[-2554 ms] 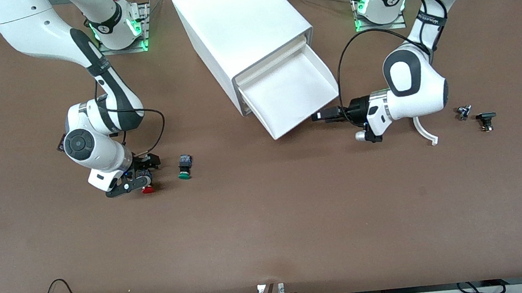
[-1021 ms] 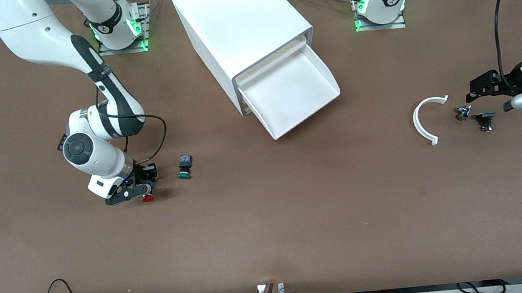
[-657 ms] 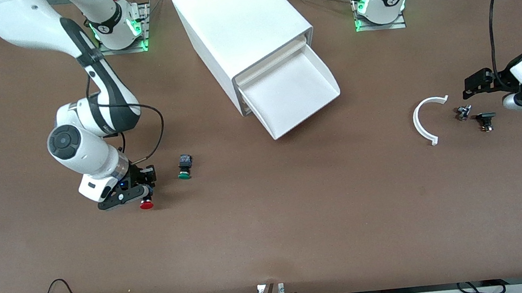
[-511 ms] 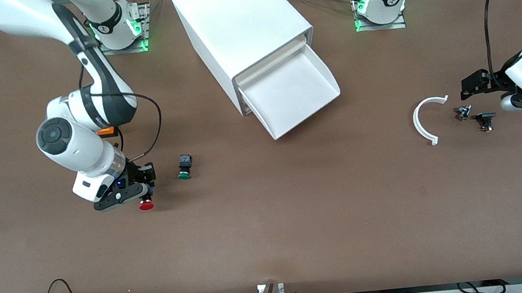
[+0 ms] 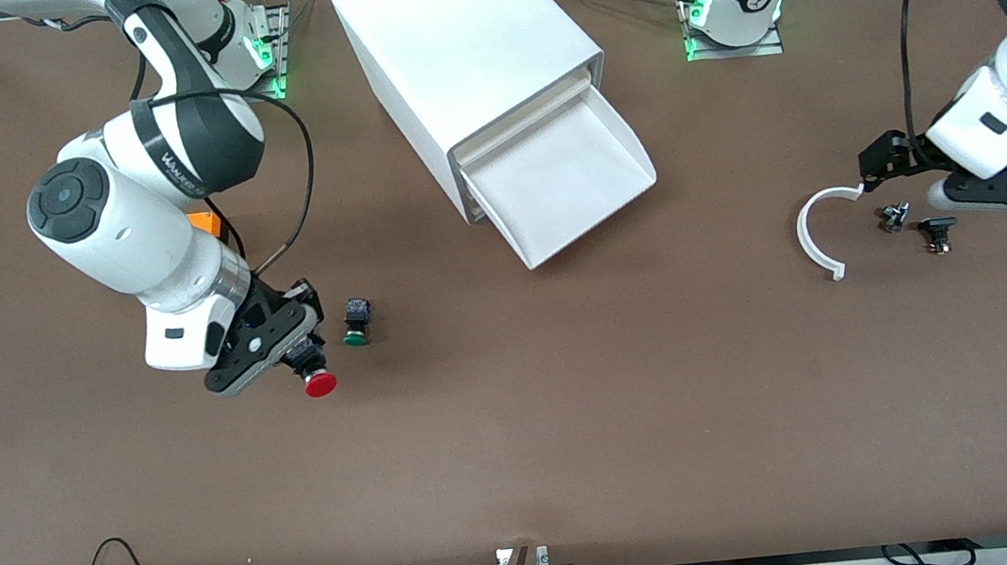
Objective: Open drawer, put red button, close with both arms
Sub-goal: 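Lift the red button and carry it over the open drawer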
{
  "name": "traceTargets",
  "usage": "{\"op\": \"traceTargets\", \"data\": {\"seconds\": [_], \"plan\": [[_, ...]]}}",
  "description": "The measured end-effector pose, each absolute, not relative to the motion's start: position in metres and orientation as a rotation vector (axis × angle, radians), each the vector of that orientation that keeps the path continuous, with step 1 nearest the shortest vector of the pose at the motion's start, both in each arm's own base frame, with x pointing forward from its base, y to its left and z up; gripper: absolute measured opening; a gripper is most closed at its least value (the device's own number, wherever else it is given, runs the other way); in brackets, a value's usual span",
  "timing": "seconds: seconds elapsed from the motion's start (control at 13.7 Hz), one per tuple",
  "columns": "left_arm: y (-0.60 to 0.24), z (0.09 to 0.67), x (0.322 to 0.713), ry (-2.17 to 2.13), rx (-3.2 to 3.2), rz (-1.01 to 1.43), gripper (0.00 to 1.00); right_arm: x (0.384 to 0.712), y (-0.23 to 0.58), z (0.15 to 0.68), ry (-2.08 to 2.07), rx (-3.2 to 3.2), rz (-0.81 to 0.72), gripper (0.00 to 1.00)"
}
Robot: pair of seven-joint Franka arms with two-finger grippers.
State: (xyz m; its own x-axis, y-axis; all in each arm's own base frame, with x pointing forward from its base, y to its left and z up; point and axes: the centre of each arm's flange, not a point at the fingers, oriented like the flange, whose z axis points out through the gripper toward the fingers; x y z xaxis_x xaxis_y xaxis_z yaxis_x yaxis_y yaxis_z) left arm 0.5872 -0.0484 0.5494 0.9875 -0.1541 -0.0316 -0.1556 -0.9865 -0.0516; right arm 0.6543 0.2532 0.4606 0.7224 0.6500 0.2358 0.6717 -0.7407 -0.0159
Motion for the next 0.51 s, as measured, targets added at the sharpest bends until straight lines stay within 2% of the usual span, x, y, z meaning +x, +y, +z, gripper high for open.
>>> {"op": "traceTargets", "data": {"seconds": [0.51], "plan": [[-0.053,0.567,0.590,0.231,-3.077,-0.017,1.00,0.607,0.355,0.509,-1.559,-2.551,-0.360,0.41]]}}
